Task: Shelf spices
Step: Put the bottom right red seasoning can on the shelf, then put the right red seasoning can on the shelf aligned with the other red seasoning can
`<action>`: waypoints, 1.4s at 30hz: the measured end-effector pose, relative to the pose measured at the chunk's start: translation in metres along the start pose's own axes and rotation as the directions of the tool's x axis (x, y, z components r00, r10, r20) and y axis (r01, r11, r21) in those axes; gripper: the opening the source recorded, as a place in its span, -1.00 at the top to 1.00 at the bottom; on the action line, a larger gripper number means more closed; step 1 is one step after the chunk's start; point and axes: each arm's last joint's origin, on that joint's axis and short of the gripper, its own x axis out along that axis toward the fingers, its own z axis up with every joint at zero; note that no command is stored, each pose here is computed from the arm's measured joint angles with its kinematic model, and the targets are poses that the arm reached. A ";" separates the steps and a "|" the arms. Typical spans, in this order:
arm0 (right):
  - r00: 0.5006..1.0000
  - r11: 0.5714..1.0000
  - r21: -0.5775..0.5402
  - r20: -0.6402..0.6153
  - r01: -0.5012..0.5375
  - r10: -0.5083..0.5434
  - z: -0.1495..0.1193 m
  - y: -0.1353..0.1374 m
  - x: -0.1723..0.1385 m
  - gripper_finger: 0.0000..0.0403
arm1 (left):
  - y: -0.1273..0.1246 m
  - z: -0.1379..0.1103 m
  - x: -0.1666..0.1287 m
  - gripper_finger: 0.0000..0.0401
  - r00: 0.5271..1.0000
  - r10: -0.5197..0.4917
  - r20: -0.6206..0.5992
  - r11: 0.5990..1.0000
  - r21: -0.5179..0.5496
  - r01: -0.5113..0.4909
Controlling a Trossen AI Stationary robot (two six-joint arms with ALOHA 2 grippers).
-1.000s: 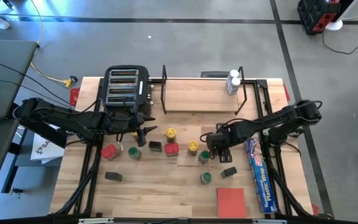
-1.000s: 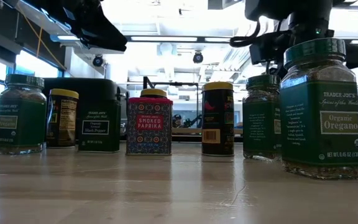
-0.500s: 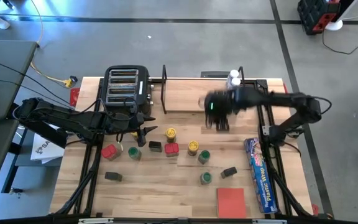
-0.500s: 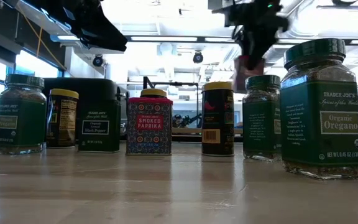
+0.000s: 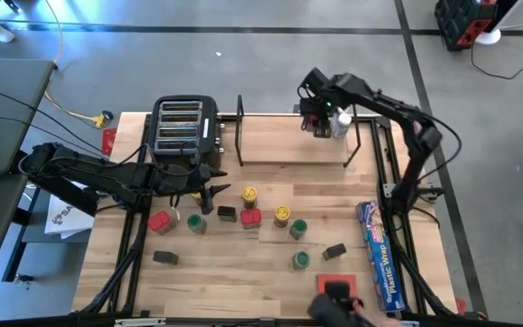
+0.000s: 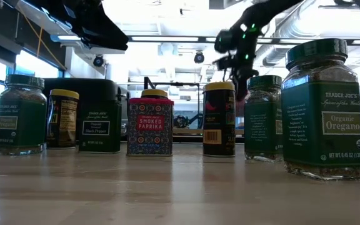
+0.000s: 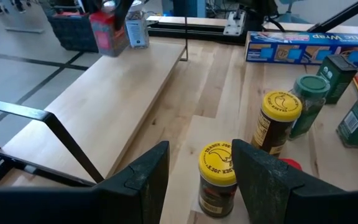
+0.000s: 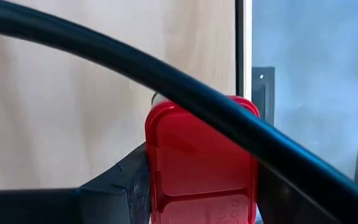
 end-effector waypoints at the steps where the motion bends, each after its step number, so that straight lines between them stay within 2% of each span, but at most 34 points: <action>1: 1.000 1.000 0.001 -0.010 -0.009 0.009 0.000 -0.005 0.006 0.00 | 0.000 0.000 0.000 0.16 1.000 0.000 0.000 1.000 -0.002 0.000; 7: 0.997 0.997 0.028 -0.033 -0.070 0.071 -0.010 -0.020 0.027 0.00 | 0.000 0.001 0.000 0.16 1.000 -0.001 0.005 1.000 -0.013 0.001; 14: 0.997 0.996 0.065 -0.044 -0.061 0.064 -0.019 -0.028 0.028 -0.01 | 0.000 0.001 0.000 0.16 1.000 -0.002 0.005 1.000 -0.012 0.002; 20: 0.997 0.996 0.093 -0.070 -0.018 0.025 -0.020 -0.031 0.028 -0.37 | -0.001 0.000 0.000 0.16 1.000 -0.016 0.003 1.000 -0.018 0.016; 28: 0.998 0.996 0.093 -0.067 -0.015 0.021 -0.020 -0.030 0.025 -0.43 | -0.001 0.000 0.000 0.16 1.000 -0.027 0.001 0.999 -0.020 0.027; 33: 0.999 0.996 0.070 -0.012 0.052 -0.051 -0.017 -0.020 -0.009 -0.44 | -0.001 0.000 0.000 0.16 1.000 -0.028 0.001 0.999 -0.021 0.028; 37: 0.990 0.993 0.065 0.088 0.103 -0.108 -0.008 0.003 -0.049 -0.44 | -0.001 0.000 0.000 0.16 1.000 -0.028 0.001 0.999 -0.027 0.028; 39: 0.978 0.996 0.061 0.196 0.060 -0.071 0.000 0.023 -0.071 -0.44 | -0.001 0.000 0.000 0.16 1.000 -0.028 0.001 0.999 -0.029 0.028; 42: 0.930 0.997 0.003 0.363 -0.072 0.066 0.019 0.063 -0.096 -0.44 | -0.001 0.000 0.000 0.16 1.000 -0.027 -0.003 0.999 -0.032 0.027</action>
